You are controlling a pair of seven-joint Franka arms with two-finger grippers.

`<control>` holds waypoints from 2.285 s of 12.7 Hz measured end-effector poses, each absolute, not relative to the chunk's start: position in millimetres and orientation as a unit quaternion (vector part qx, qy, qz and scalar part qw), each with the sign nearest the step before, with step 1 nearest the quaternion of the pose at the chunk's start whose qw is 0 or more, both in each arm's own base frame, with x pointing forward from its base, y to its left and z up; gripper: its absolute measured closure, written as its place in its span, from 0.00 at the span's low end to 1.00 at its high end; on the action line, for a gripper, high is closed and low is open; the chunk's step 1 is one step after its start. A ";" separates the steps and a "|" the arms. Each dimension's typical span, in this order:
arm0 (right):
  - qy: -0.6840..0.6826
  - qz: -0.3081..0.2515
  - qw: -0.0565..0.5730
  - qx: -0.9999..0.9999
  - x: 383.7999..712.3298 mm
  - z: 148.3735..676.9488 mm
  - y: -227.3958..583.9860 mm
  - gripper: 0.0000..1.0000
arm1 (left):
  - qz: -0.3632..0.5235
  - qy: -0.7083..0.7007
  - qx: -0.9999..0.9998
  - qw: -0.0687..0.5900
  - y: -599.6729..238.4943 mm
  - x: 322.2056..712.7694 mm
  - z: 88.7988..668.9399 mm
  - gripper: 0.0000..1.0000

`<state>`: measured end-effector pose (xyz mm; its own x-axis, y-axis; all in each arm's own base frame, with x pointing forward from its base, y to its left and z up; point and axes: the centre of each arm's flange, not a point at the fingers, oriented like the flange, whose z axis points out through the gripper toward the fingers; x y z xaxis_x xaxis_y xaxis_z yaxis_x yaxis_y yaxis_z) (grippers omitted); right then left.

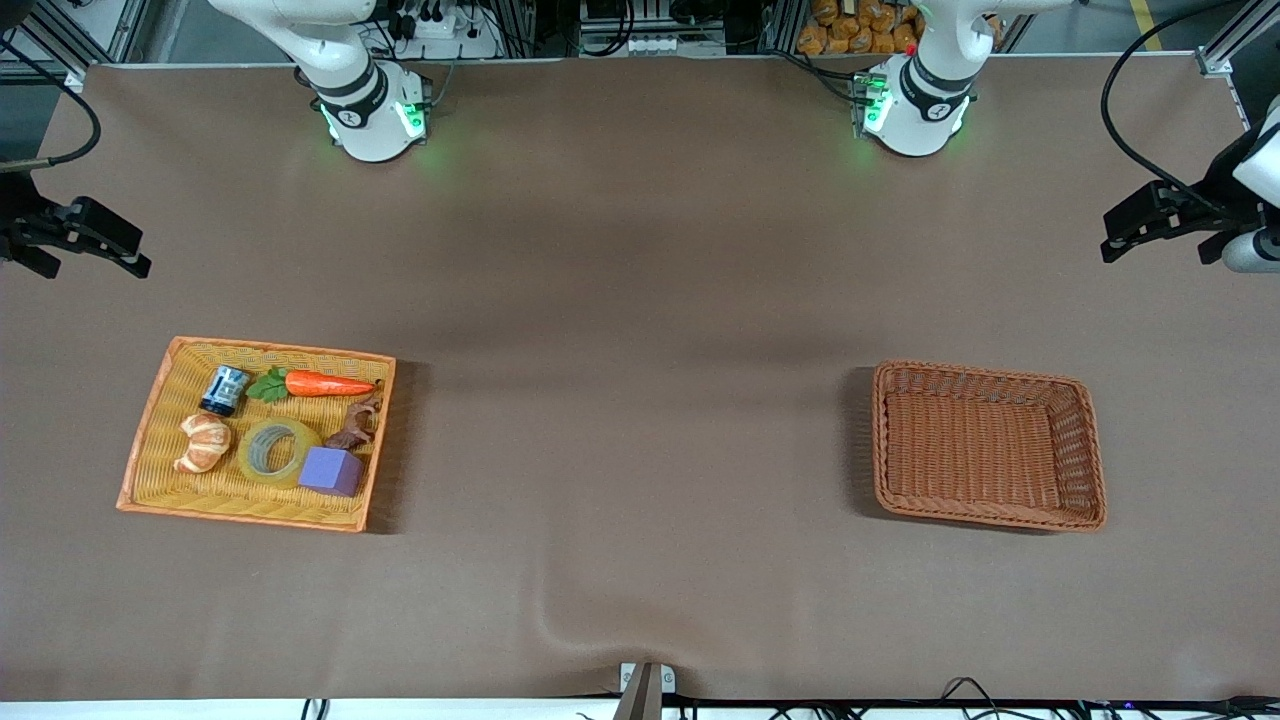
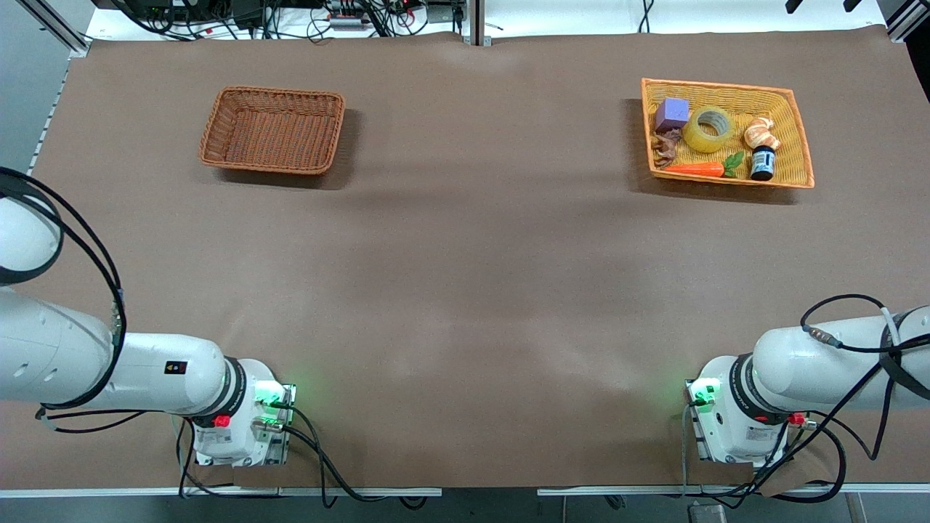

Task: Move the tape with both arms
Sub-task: 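Move the right gripper toward the yellow basket while the left gripper lowers, then lower the right gripper onto the tape roll and close on its rim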

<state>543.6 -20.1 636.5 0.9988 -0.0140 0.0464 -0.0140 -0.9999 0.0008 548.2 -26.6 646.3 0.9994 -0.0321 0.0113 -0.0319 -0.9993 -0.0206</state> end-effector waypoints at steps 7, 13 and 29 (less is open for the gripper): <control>-0.012 0.008 0.000 1.000 540.4 632.7 -27.0 0.00 | 0.008 0.011 -1.000 0.011 -25.1 556.3 631.6 0.00; -0.010 -0.076 -0.006 0.997 584.1 532.1 -31.2 0.00 | 0.024 0.023 -0.999 0.010 -39.5 576.2 599.6 0.00; -0.017 -0.076 -0.004 0.997 676.3 217.5 -99.3 0.00 | 0.038 0.042 -0.998 0.011 -69.3 588.2 572.9 0.00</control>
